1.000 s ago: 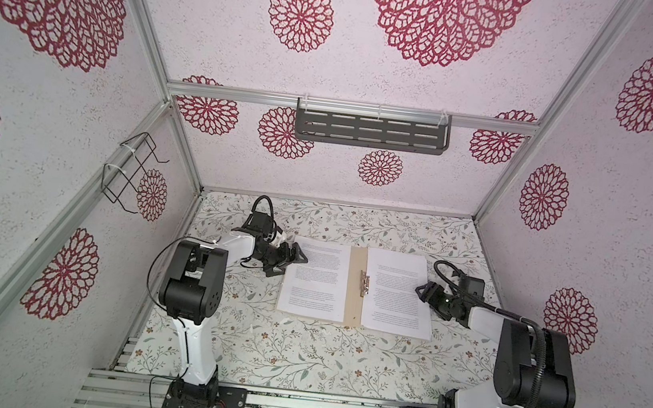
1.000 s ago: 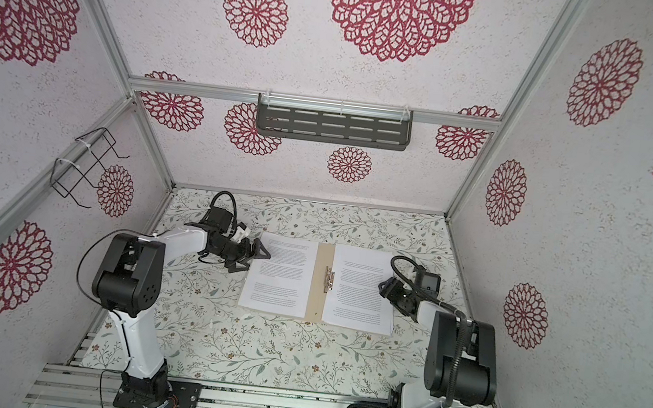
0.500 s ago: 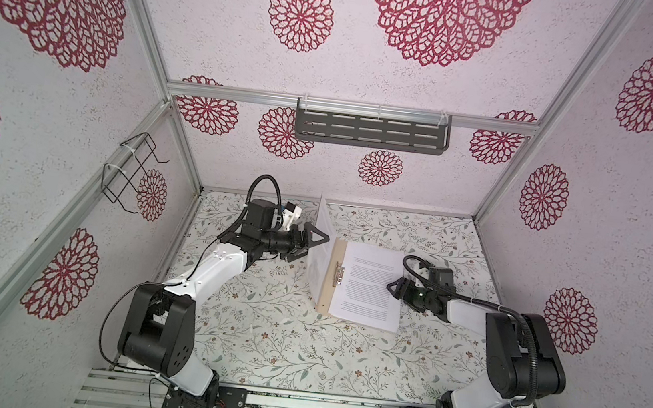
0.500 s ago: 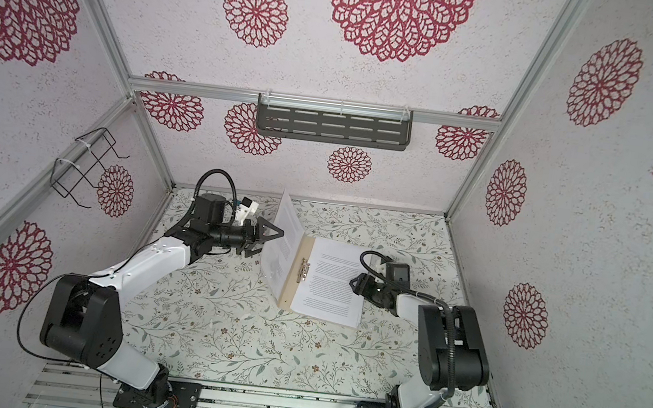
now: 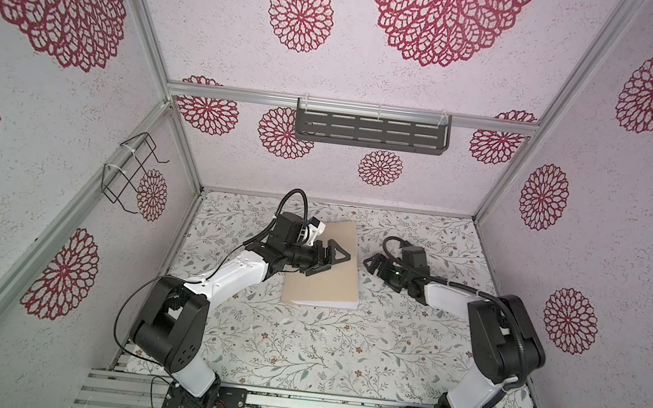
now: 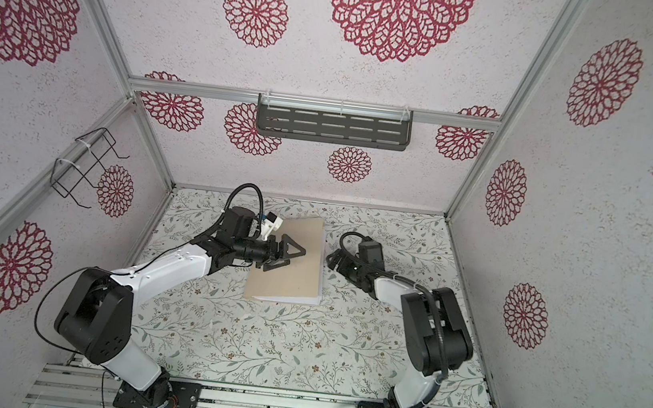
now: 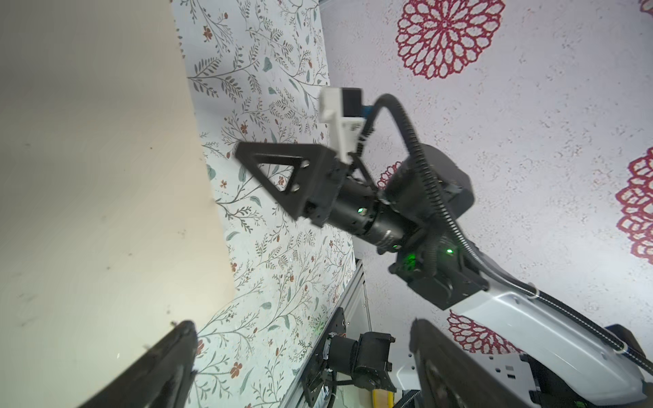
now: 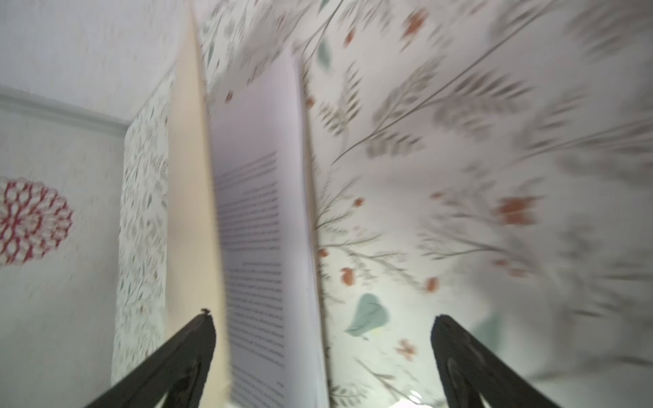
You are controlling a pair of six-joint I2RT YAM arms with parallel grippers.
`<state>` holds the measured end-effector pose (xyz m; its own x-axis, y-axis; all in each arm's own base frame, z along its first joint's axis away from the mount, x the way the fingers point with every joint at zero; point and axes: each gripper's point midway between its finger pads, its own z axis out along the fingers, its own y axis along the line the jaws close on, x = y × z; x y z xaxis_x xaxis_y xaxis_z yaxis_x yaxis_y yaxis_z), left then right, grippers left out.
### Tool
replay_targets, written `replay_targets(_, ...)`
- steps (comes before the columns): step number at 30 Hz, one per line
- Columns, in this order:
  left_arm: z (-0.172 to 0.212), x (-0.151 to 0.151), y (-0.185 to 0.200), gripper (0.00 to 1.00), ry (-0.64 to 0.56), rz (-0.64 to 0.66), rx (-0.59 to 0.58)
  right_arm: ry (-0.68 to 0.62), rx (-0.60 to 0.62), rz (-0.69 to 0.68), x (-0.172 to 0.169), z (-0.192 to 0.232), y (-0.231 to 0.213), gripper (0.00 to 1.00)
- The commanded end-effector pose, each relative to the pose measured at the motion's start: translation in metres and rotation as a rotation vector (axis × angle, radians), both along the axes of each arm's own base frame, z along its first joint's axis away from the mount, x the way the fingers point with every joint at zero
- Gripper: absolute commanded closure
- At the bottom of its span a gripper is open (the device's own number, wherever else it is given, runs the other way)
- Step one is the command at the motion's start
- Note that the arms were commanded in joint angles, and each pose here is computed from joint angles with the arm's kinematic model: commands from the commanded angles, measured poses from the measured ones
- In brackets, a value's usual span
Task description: Put the files into the folder
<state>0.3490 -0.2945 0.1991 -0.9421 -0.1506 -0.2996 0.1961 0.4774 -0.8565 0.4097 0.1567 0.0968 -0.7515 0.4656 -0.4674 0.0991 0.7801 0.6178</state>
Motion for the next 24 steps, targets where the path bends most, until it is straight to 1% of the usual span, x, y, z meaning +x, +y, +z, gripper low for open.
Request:
replay_targets(1, 0.042, 0.017, 0.031, 0.03, -0.114, 0.083, -0.051, -0.117, -0.072, -0.171, -0.009, 0.060, -0.065, 0.01)
replay_targets(3, 0.061, 0.026, 0.072, 0.03, -0.177, 0.194, -0.037, -0.196, -0.102, -0.185, -0.026, 0.087, -0.089, 0.01)
replay_targets(4, 0.063, 0.031, 0.095, 0.03, -0.194, 0.266, -0.010, -0.226, -0.132, -0.193, -0.034, 0.097, -0.100, 0.01)
replay_targets(5, 0.062, 0.036, 0.128, 0.03, -0.208, 0.372, 0.034, -0.247, -0.192, -0.218, -0.042, 0.105, -0.115, 0.01)
replay_targets(7, 0.049, 0.039, 0.195, 0.03, -0.189, 0.597, 0.129, -0.261, -0.372, -0.302, -0.058, 0.109, -0.148, 0.01)
replay_targets(8, 0.039, 0.038, 0.234, 0.03, -0.167, 0.743, 0.195, -0.264, -0.470, -0.370, -0.065, 0.108, -0.169, 0.01)
replay_targets(9, 0.029, 0.033, 0.272, 0.03, -0.159, 0.881, 0.273, -0.280, -0.539, -0.406, -0.071, 0.106, -0.183, 0.01)
replay_targets(10, 0.020, 0.027, 0.304, 0.03, -0.176, 0.999, 0.365, -0.318, -0.577, -0.384, -0.072, 0.105, -0.187, 0.01)
replay_targets(11, 0.011, 0.019, 0.330, 0.03, -0.208, 1.090, 0.461, -0.354, -0.612, -0.365, -0.073, 0.099, -0.190, 0.01)
replay_targets(12, 0.004, 0.012, 0.350, 0.03, -0.250, 1.149, 0.553, -0.379, -0.639, -0.377, -0.074, 0.091, -0.195, 0.01)
replay_targets(14, -0.004, 0.002, 0.376, 0.03, -0.343, 1.203, 0.721, -0.439, -0.652, -0.392, -0.077, 0.076, -0.203, 0.01)
replay_targets(15, -0.009, -0.002, 0.387, 0.03, -0.366, 1.231, 0.799, -0.471, -0.647, -0.406, -0.080, 0.070, -0.207, 0.01)
replay_targets(18, -0.037, -0.007, 0.405, 0.03, -0.374, 1.249, 0.958, -0.516, -0.607, -0.505, -0.087, 0.051, -0.225, 0.01)
replay_targets(19, -0.037, -0.001, 0.411, 0.03, -0.380, 1.260, 0.945, -0.513, -0.606, -0.515, -0.088, 0.045, -0.229, 0.01)
replay_targets(20, -0.046, 0.005, 0.410, 0.03, -0.351, 1.205, 0.926, -0.494, -0.616, -0.517, -0.088, 0.036, -0.233, 0.01)
replay_targets(21, -0.048, 0.010, 0.412, 0.03, -0.381, 1.201, 0.948, -0.496, -0.618, -0.521, -0.087, 0.031, -0.236, 0.01)
replay_targets(22, -0.049, 0.014, 0.411, 0.03, -0.420, 1.196, 0.940, -0.512, -0.602, -0.523, -0.086, 0.029, -0.236, 0.01)
replay_targets(24, -0.058, 0.019, 0.410, 0.03, -0.506, 1.186, 0.949, -0.559, -0.543, -0.546, -0.081, 0.032, -0.240, 0.01)
